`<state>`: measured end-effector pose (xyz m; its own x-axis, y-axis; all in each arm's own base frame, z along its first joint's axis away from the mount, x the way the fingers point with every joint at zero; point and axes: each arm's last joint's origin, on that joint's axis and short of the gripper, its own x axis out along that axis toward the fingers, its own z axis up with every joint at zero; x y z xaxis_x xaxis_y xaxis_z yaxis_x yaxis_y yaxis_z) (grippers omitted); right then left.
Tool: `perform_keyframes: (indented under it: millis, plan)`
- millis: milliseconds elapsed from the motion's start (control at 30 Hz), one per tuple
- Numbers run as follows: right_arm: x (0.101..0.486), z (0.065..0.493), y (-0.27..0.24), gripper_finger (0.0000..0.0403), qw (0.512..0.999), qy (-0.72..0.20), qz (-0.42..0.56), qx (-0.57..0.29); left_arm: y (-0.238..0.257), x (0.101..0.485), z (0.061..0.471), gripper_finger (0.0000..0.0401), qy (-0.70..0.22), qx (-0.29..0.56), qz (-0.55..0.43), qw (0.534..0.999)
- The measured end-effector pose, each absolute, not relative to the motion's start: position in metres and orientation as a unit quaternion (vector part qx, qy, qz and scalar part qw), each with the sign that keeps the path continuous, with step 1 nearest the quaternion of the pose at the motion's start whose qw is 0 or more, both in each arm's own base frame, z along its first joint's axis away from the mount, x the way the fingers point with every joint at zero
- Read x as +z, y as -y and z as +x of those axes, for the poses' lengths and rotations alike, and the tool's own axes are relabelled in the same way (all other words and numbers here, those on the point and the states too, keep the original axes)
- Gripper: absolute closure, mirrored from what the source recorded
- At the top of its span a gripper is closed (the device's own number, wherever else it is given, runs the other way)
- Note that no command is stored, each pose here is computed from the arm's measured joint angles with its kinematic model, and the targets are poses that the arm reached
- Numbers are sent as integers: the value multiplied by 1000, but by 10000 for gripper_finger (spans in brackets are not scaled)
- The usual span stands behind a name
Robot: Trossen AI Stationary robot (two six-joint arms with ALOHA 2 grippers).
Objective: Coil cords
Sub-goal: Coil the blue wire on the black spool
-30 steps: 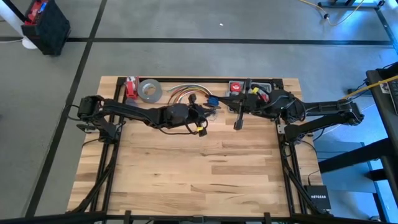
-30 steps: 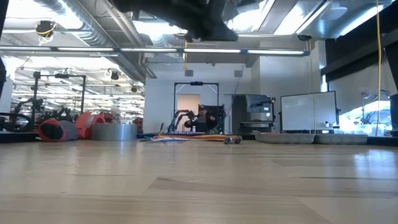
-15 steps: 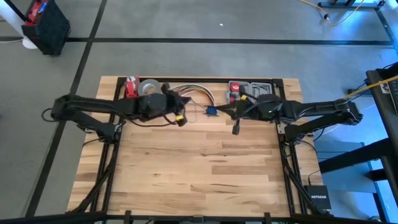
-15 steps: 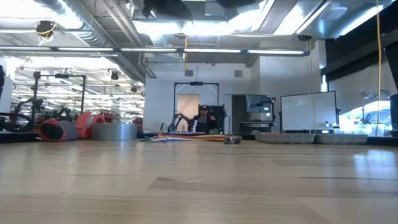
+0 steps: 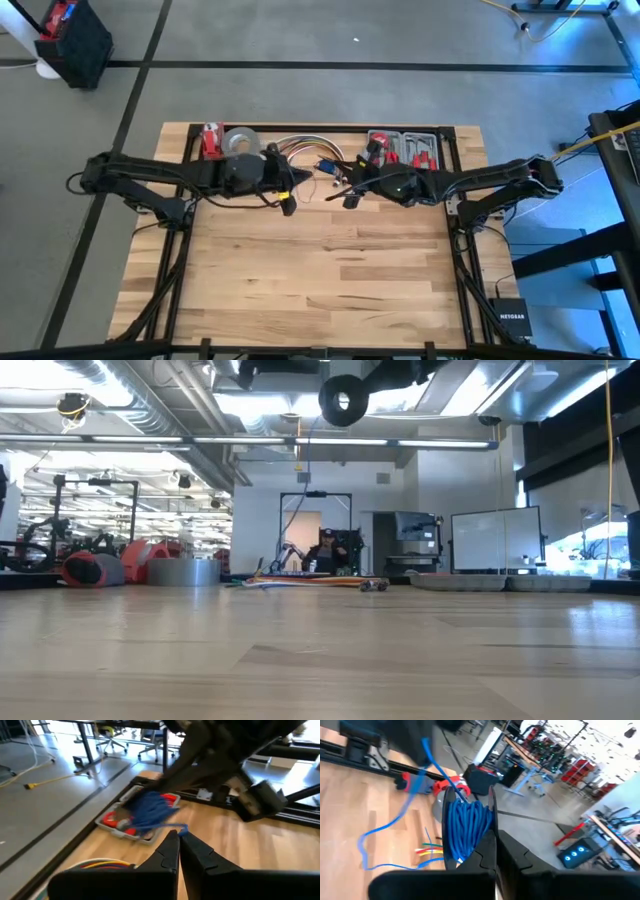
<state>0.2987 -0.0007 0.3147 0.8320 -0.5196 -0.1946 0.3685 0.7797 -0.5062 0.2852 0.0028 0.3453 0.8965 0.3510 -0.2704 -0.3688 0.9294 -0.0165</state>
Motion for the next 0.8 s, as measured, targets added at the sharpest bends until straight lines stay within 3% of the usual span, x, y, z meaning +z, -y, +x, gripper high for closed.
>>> perform_keyframes:
  millis: [400,800]
  plan:
    - [305,311,0,401,930,-163,-235,-231,7,342,311,400,-69,168,-25,983]
    - [321,313,-3,401,960,-64,-182,-204,19,313,335,400,-107,159,-6,981]
